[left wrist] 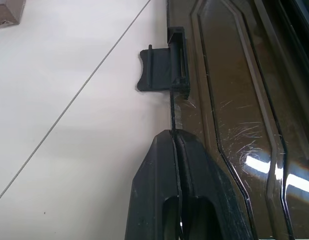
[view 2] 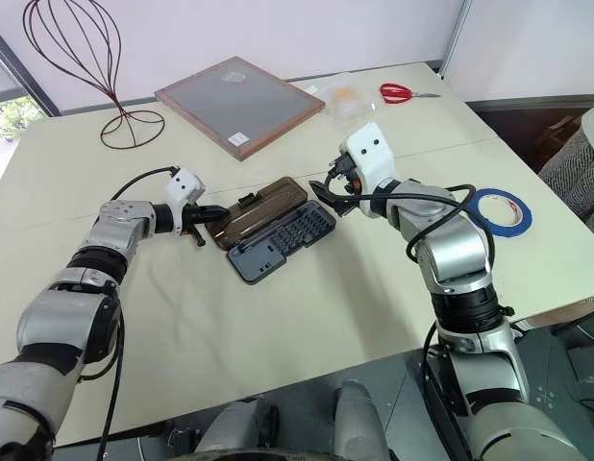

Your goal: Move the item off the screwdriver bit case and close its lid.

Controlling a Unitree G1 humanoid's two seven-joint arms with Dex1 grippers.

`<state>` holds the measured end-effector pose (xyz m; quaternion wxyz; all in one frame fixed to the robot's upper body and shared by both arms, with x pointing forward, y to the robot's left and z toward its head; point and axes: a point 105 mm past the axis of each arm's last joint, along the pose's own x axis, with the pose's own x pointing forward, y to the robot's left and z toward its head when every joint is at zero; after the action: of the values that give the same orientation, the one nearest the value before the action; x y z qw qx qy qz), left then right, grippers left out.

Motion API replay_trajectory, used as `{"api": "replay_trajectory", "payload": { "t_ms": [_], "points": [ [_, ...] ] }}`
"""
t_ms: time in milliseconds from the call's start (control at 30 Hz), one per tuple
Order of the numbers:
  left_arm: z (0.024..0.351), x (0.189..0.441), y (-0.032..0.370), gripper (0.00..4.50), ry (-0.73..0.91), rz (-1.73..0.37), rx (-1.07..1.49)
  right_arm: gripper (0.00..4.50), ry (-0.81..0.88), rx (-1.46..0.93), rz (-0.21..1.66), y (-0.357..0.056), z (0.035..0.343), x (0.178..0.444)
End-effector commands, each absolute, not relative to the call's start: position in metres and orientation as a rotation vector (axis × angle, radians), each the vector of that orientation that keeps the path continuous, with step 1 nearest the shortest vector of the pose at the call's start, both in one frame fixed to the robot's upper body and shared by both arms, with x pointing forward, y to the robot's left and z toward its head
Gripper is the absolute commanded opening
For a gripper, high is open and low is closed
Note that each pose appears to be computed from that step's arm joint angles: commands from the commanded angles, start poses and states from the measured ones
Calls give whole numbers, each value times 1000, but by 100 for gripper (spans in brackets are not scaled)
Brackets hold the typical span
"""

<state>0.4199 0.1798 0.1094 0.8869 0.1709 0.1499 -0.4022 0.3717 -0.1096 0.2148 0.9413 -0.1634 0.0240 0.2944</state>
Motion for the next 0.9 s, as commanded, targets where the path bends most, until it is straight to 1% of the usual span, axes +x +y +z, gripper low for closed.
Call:
{"api": "replay_trajectory", "payload": {
  "t_ms": [33,267,400,633,900],
  "points": [
    [109,412,170,1,301,-934,377,450,-16,-358,595,-109,235,372],
    [115,386,146,1,242,-1209,483,450,-15,-369,590,-112,237,375],
    [116,377,140,1,225,-1280,536,450,-13,-375,591,-113,237,376],
    [114,366,132,1,208,-1334,559,450,-6,-386,600,-113,236,376],
    [104,357,142,1,233,-1292,540,450,2,-394,597,-115,234,375]
  ]
}}
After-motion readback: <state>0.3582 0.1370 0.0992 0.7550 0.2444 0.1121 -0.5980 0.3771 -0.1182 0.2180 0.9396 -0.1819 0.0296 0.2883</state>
